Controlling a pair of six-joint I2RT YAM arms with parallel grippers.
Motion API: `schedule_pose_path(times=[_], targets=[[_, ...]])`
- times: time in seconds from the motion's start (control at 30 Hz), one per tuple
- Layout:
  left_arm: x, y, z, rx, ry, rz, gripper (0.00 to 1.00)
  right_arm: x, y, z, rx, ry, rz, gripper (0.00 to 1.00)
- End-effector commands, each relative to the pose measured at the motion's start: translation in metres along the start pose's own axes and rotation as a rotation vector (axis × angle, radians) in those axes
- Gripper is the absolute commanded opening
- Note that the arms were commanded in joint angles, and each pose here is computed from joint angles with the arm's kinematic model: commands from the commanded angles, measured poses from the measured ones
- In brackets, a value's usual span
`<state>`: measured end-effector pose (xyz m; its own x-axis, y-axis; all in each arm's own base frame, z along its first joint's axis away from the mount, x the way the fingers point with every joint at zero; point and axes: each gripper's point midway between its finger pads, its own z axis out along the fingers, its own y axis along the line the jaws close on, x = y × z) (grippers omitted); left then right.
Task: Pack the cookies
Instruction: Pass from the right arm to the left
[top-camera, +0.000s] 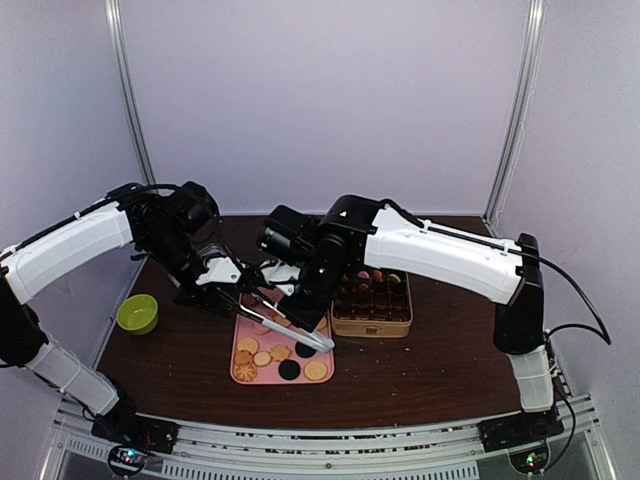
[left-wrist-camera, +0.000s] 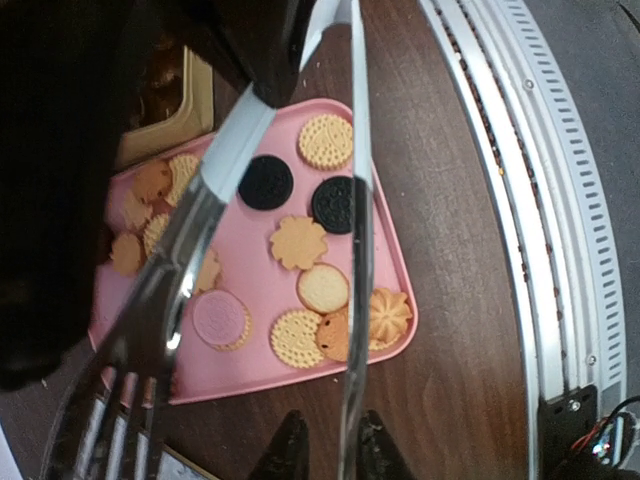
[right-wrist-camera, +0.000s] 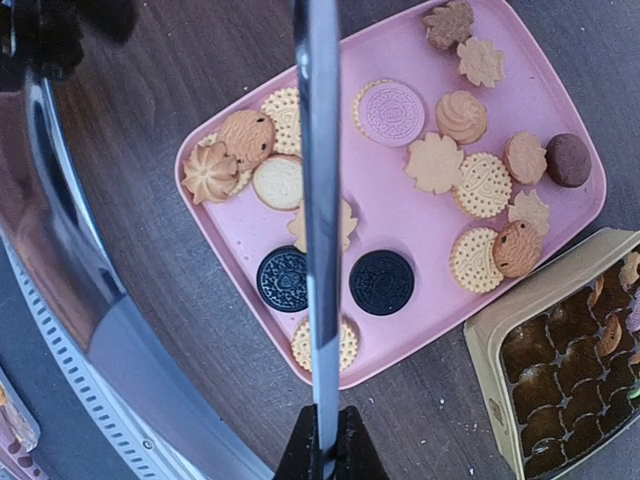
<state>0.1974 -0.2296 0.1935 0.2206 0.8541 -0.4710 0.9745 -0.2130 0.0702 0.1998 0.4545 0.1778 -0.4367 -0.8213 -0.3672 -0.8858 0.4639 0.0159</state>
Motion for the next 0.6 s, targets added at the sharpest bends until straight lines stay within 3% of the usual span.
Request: schedule_pose_path(times=[0.0, 0.1, 0.2, 0.3, 0.43, 0.57], targets=[[-0.0015, 0.0152, 0.0094, -0.092, 0.036, 0.014, 0.07, -0.0024, -0.0013, 0.0029, 0.022, 0.002, -0.009, 0.0], [-0.0015, 0.0158, 0.0087, -0.103, 0.046, 0.024, 0.09, 0.0004, -0.0019, 0.0046, 0.026, 0.015, -0.014, 0.0], [-0.0031, 0.0148, 0.0066, -0.103, 0.043, 0.028, 0.32, 0.0005, -0.0018, 0.0036, 0.028, 0.014, -0.02, 0.0], [-0.0073, 0.0113, 0.0026, -0.092, 0.028, 0.037, 0.41, 0.001, -0.0008, 0.003, 0.027, 0.016, -0.026, 0.0], [-0.0081, 0.0067, 0.0002, -0.072, 0.027, 0.047, 0.43, 0.002, 0.001, 0.0041, 0.028, 0.021, -0.036, 0.0], [-0.007, 0.008, 0.0017, -0.07, 0.034, 0.041, 0.35, 0.001, 0.0034, 0.0033, 0.03, 0.022, -0.049, 0.0]])
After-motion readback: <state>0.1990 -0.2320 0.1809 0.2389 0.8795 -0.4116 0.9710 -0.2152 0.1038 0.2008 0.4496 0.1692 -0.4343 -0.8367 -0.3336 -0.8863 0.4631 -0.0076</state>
